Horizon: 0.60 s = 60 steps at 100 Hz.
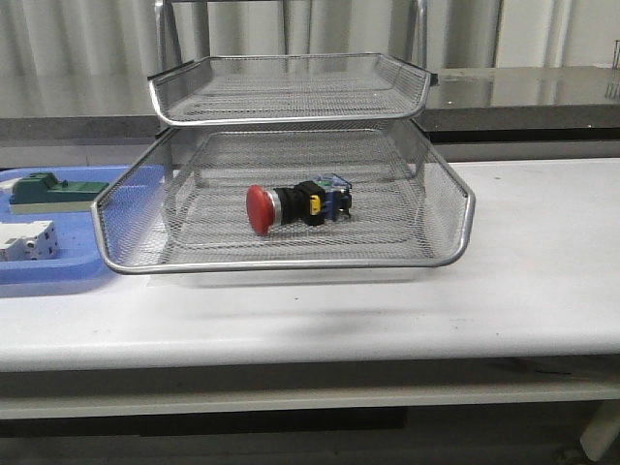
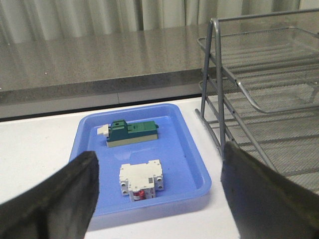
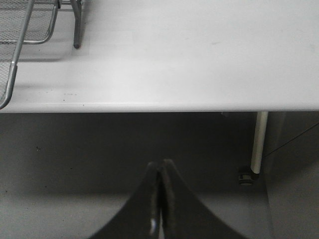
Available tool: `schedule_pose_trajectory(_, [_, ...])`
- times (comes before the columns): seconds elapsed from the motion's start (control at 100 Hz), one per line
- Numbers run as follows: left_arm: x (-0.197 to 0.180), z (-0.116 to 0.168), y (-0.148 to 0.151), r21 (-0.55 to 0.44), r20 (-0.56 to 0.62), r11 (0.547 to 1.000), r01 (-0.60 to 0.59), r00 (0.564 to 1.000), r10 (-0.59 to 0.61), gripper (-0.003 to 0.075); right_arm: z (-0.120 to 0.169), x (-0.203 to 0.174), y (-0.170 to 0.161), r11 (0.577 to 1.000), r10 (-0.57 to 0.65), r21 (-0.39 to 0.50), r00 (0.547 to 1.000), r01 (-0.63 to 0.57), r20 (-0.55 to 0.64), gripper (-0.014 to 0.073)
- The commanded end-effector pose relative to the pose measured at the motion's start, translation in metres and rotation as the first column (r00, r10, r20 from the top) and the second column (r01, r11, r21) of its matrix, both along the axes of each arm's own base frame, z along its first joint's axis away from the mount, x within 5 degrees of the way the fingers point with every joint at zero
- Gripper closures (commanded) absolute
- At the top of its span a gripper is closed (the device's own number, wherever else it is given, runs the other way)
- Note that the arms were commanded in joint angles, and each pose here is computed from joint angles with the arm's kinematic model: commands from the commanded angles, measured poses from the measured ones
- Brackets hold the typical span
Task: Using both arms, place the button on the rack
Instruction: 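Raise the left gripper away from the tray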
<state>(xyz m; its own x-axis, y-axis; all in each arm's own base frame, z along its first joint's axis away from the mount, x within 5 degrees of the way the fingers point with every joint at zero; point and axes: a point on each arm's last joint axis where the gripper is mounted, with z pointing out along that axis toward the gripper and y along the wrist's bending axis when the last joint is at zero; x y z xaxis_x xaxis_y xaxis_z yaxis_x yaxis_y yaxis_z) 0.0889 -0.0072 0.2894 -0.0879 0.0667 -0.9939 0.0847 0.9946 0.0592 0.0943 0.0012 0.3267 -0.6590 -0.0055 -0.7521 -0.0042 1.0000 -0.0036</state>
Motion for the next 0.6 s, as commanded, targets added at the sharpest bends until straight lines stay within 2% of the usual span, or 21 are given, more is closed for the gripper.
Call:
schedule_pose_trajectory(0.0, [-0.007, 0.0195, 0.0039, -0.04, 0.168, 0.998, -0.039, 0.985, 0.045, 0.0215, 0.0144, 0.0026, -0.0015, 1.0, -0.006, -0.012, 0.996, 0.007, 0.09, 0.0663])
schedule_pose_trajectory(0.11, [-0.0122, 0.0225, 0.0047, -0.044, 0.21, 0.998, -0.043, 0.976, 0.052, 0.0215, 0.0144, 0.0026, -0.0015, 1.0, -0.006, -0.012, 0.996, 0.007, 0.09, 0.0663])
schedule_pose_trajectory(0.36, [-0.0118, 0.0206, 0.0042, -0.042, 0.194, 0.998, -0.039, 0.98, 0.046, 0.0224, 0.0144, 0.0026, -0.0015, 1.0, -0.006, -0.012, 0.996, 0.007, 0.09, 0.0663])
schedule_pose_trajectory(0.46, [-0.0118, 0.0206, 0.0042, -0.042, 0.194, 0.998, -0.039, 0.98, 0.046, 0.0295, 0.0144, 0.0026, -0.0015, 1.0, -0.006, -0.012, 0.996, 0.007, 0.09, 0.0663])
schedule_pose_trajectory(0.59, [-0.0118, 0.0206, 0.0042, -0.042, 0.194, 0.998, -0.039, 0.98, 0.046, 0.0456, 0.0144, 0.0026, -0.0015, 1.0, -0.006, -0.012, 0.996, 0.007, 0.09, 0.0663])
